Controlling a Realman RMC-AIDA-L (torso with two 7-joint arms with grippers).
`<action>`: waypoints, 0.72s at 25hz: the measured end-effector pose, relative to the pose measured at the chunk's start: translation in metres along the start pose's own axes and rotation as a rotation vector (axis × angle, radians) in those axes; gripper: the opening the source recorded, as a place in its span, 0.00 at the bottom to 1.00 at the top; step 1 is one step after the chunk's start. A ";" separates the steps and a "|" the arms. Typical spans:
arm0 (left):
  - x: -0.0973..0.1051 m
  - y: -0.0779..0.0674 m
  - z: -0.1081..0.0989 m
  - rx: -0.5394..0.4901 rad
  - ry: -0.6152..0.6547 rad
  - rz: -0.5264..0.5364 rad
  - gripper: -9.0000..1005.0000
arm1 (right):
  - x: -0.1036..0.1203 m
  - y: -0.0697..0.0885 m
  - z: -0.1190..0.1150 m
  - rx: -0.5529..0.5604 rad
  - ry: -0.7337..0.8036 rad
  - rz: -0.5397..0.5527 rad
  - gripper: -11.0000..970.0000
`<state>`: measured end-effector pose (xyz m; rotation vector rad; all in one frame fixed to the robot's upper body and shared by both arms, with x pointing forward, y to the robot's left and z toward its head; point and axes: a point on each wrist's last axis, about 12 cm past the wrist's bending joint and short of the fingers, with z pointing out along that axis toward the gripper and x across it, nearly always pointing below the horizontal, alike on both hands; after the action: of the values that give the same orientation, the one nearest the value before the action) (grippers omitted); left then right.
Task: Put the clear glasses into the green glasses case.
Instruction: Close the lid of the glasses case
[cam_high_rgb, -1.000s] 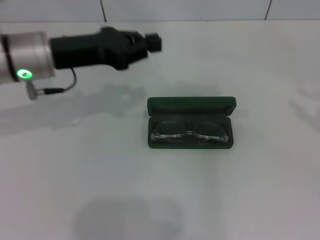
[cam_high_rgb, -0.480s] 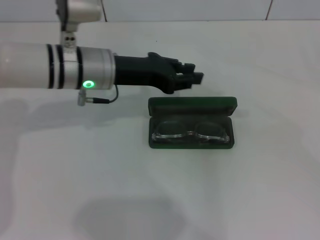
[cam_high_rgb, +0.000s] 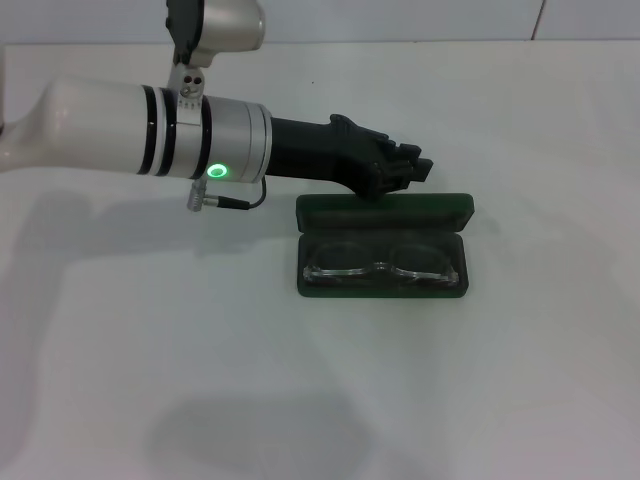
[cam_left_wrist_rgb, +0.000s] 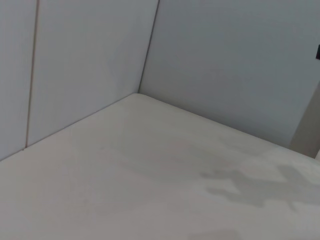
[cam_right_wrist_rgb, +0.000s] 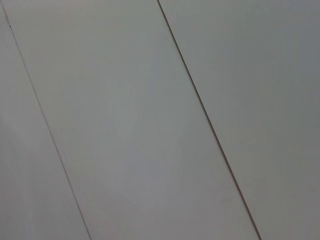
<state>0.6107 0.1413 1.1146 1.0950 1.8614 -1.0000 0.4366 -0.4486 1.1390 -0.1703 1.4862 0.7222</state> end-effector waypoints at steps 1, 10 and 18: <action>0.000 0.000 0.000 -0.002 0.000 -0.002 0.27 | 0.001 0.000 0.002 -0.001 0.000 0.002 0.46; 0.007 0.006 0.006 -0.057 0.024 -0.029 0.22 | 0.009 -0.005 0.012 0.003 0.012 0.009 0.46; 0.012 0.004 0.008 -0.050 0.049 -0.025 0.22 | 0.014 -0.006 0.015 0.010 0.007 0.015 0.46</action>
<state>0.6112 0.1400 1.0998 1.0780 1.9334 -0.9432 0.4516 -0.4407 1.1255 -0.1548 1.4992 0.7262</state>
